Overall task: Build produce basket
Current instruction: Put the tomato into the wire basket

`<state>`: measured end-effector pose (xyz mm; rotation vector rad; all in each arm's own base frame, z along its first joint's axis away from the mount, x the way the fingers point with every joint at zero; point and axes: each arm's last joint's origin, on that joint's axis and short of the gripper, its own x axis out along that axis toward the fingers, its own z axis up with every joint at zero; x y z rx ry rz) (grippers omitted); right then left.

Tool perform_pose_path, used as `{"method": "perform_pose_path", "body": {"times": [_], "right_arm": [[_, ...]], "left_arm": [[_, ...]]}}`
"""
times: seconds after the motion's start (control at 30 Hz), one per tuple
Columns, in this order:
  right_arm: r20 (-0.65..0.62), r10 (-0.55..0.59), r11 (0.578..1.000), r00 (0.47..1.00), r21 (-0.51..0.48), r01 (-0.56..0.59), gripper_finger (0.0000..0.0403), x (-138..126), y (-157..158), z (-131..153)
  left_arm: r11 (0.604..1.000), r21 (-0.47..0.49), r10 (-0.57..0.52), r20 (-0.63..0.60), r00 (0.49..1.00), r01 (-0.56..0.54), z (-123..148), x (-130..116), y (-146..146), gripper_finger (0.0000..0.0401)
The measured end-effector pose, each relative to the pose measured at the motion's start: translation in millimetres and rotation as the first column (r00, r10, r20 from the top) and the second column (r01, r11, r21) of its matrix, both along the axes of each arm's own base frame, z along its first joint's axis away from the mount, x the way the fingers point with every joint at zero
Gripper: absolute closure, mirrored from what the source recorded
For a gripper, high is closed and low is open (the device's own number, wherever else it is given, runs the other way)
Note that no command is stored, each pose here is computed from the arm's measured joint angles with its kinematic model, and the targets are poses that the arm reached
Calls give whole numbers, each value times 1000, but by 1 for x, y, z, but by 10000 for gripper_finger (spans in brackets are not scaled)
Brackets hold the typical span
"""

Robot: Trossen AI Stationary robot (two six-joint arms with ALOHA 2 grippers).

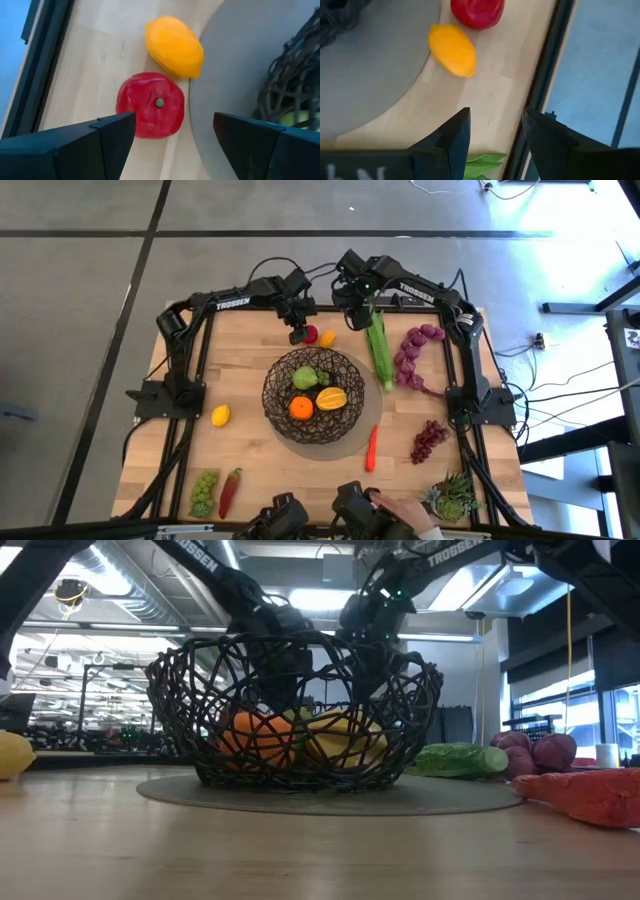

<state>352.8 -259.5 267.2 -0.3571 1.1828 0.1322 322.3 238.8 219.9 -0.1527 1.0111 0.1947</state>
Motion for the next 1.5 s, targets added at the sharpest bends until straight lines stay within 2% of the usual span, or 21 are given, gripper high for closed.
{"method": "perform_pose_path", "body": {"times": [0.3, 0.5, 1.5], "right_arm": [[-13, -4, 1000, 1000, 3, 4, 226, 2, -2, -6], [-10, -6, 1000, 1000, 0, 6, 226, 2, -2, -6], [-11, -6, 1000, 1000, -1, 6, 226, 3, -2, -6]], "left_arm": [[980, 176, -66, -178, 982, 98, -22, 14, -8, 146], [962, 242, -90, -163, 982, 128, -20, 20, -8, 146], [961, 200, -165, -146, 975, 192, -30, 28, -13, 146]]}}
